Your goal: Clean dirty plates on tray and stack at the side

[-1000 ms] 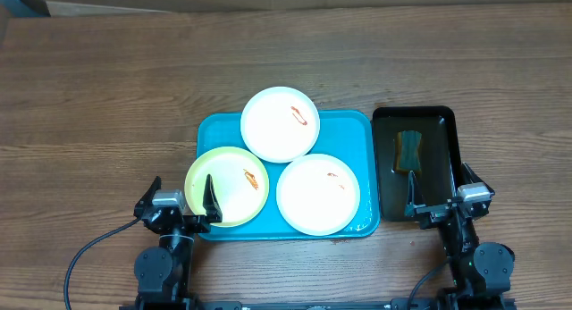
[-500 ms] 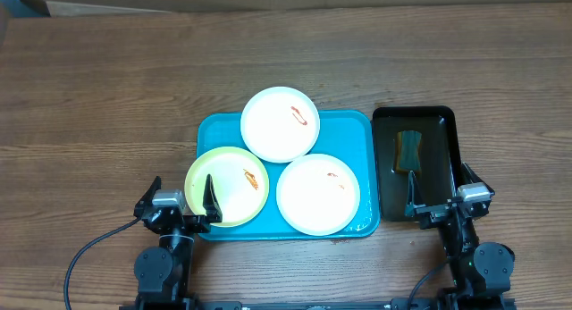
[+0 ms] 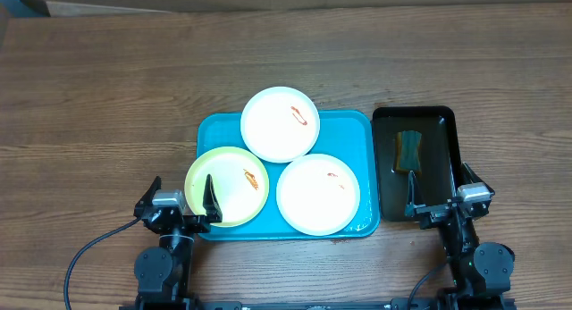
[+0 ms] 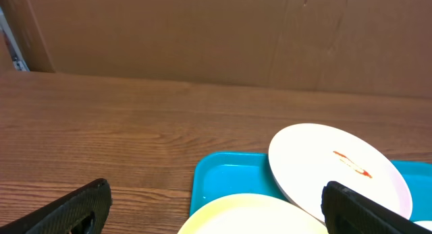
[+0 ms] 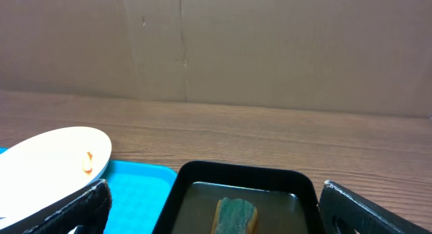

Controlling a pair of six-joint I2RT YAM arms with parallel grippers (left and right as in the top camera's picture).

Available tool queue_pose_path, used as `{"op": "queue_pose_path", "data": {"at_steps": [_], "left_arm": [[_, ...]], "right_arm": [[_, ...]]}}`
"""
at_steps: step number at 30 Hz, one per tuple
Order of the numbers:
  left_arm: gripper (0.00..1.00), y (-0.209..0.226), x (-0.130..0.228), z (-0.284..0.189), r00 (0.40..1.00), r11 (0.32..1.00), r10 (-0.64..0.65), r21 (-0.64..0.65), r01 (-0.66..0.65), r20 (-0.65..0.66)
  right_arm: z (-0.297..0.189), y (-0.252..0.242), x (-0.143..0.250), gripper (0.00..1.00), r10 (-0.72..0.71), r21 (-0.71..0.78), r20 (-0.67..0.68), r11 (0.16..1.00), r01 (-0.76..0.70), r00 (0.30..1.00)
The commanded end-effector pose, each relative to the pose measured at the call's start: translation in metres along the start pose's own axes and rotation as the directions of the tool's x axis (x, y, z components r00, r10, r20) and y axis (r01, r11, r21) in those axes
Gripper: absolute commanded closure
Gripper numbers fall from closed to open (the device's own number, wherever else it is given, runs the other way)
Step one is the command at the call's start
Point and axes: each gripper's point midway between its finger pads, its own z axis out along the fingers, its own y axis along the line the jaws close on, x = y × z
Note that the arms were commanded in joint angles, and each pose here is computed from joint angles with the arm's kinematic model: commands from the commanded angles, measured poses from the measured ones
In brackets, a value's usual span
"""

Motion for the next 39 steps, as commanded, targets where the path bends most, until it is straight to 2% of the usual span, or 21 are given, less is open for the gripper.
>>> {"op": "queue_pose_path", "data": {"at_steps": [1,27,30,35,39], "left_arm": [[0.00,0.001,-0.001,0.000,1.000,1.000,0.012,-0.004,-0.012,0.008],[0.00,0.000,-0.001,0.000,1.000,1.000,0.011,0.000,-0.011,0.009],[0.00,0.002,-0.009,0.000,0.999,1.000,0.016,-0.012,-0.015,0.040],[0.00,-0.015,-0.029,-0.003,0.994,0.996,0.003,0.084,-0.013,0.109],[0.00,-0.017,-0.039,-0.009,0.997,0.996,-0.001,0.085,-0.005,0.076]], "right_arm": [[0.000,-0.001,0.002,0.00,-0.001,0.002,0.004,1.000,0.001,1.000],[0.000,-0.001,0.002,0.00,-0.001,0.002,0.004,1.000,0.001,1.000],[0.000,-0.001,0.002,0.00,-0.001,0.002,0.004,1.000,0.001,1.000],[0.000,-0.001,0.002,0.00,-0.001,0.002,0.004,1.000,0.001,1.000],[0.000,-0.001,0.002,0.00,-0.001,0.002,0.004,1.000,0.001,1.000]]}}
